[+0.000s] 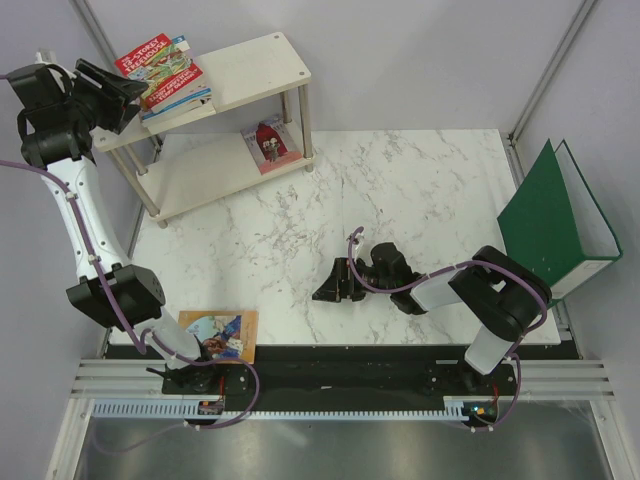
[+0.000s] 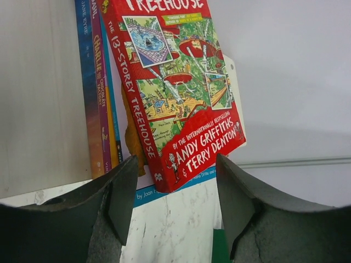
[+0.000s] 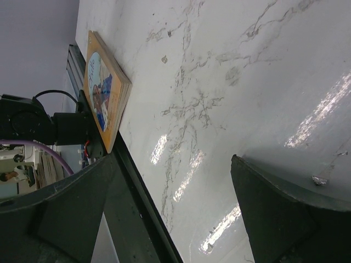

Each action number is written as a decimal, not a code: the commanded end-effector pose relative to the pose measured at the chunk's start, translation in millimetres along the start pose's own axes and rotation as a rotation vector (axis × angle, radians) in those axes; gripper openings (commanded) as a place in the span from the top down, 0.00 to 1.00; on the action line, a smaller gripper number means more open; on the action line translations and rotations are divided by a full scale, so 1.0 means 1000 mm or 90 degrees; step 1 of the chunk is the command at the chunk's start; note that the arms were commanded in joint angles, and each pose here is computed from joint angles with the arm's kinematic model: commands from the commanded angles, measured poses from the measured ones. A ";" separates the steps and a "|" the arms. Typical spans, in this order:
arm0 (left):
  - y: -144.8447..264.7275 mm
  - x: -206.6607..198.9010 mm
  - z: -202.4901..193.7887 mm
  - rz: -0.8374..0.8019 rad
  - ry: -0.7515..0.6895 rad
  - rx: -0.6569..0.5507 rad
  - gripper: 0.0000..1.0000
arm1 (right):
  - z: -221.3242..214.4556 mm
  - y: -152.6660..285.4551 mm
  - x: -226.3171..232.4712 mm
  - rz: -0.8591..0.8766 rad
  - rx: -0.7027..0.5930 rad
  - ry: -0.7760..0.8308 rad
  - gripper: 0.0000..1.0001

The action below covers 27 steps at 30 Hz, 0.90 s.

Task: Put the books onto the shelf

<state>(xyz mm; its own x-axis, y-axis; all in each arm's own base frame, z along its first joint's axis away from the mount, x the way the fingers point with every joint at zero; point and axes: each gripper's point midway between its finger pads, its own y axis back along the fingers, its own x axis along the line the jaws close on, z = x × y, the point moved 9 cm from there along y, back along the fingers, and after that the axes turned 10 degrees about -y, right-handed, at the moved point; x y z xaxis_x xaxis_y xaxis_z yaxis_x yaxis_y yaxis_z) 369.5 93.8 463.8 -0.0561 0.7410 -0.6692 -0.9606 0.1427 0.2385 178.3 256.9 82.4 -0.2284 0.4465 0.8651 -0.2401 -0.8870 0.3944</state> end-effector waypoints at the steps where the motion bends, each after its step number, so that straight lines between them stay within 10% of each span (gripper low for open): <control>1: 0.009 -0.014 -0.004 -0.027 -0.029 -0.003 0.36 | -0.026 0.004 -0.034 -0.113 0.060 -0.050 0.02; 27: 0.039 -0.048 -0.029 -0.037 -0.108 -0.035 0.43 | -0.025 0.002 -0.034 -0.110 0.065 -0.049 0.02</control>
<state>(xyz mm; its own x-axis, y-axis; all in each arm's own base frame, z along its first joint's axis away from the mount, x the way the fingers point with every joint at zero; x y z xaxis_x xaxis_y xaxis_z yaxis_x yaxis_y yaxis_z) 358.3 57.0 455.3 -0.0221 0.7666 -0.6418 -0.9551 0.1734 0.2401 178.6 257.7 82.6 -0.2290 0.4445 0.8660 -0.2341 -0.8887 0.3942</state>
